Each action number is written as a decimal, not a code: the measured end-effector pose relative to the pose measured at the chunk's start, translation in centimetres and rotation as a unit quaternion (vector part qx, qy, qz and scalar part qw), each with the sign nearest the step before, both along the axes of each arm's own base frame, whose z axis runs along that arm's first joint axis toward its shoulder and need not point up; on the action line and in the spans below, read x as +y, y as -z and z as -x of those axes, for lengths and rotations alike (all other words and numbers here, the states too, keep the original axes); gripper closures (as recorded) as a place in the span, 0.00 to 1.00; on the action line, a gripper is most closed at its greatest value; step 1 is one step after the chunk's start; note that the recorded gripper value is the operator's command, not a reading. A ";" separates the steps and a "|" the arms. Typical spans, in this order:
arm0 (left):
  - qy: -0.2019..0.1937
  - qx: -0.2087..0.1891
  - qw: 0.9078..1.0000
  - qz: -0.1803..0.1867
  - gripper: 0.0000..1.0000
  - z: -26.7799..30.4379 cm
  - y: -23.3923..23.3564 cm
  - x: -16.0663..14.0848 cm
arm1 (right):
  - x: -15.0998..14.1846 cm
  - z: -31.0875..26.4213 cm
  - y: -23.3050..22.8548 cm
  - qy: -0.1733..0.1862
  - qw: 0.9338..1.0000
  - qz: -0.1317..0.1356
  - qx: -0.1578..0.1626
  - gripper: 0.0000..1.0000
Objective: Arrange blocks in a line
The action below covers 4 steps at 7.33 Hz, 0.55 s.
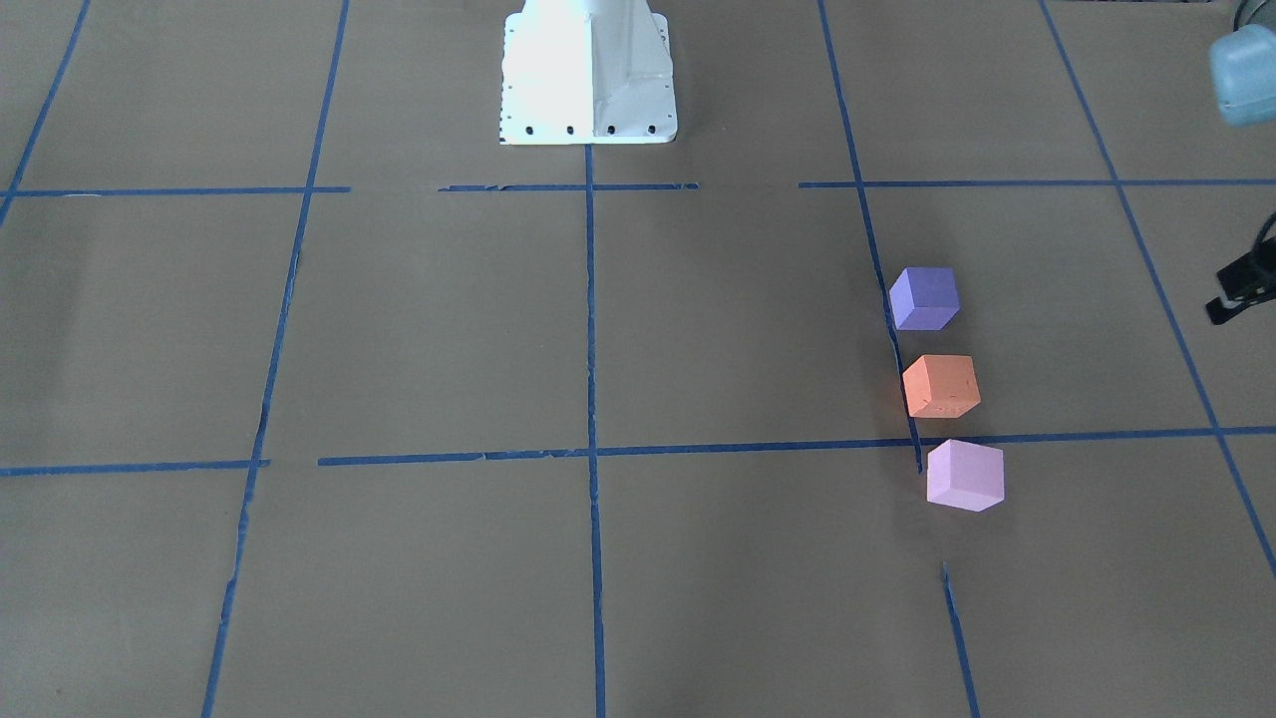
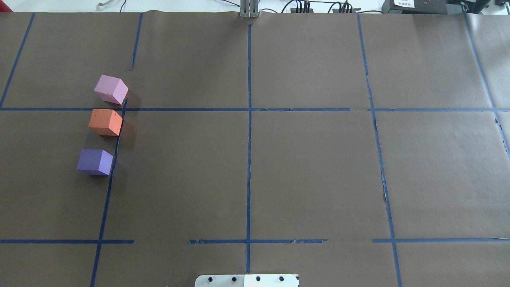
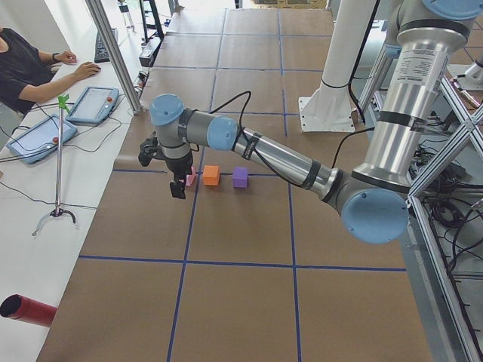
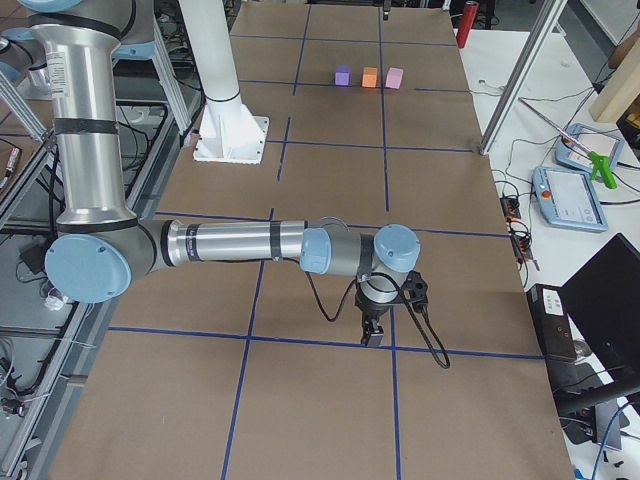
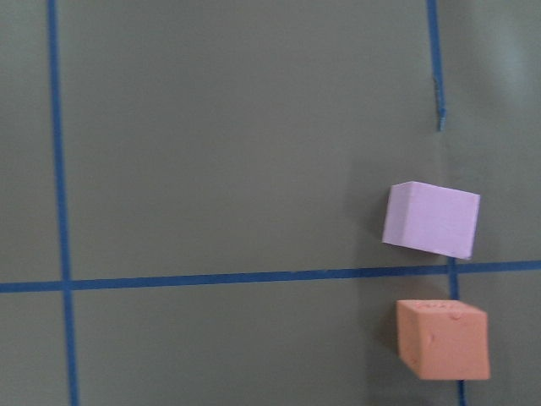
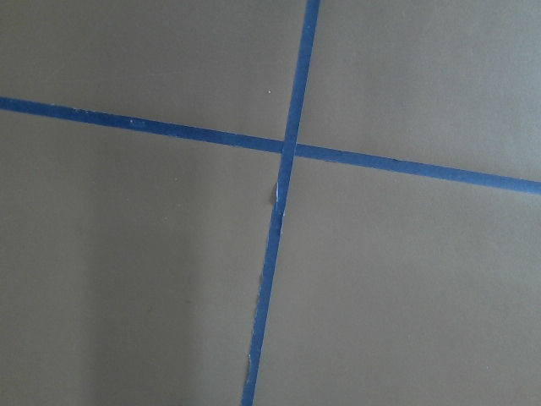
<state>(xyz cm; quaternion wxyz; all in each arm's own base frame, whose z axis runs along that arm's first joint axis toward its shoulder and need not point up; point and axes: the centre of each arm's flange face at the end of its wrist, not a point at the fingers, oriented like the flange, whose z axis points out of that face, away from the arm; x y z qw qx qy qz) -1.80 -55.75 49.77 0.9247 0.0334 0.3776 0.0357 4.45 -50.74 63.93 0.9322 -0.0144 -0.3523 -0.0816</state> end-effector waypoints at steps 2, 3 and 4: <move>-0.009 -0.003 1.000 0.007 0.00 6.6 -9.1 4.0 | 0.0 0.0 0.0 0.000 1.000 0.000 0.000 0.00; -0.012 -0.002 1.000 0.014 0.00 8.1 -13.2 5.4 | 0.0 0.0 0.0 0.000 1.000 0.000 0.000 0.00; -0.014 -0.001 1.000 0.022 0.00 8.6 -16.7 6.7 | 0.0 0.0 0.0 0.000 1.000 0.000 0.000 0.00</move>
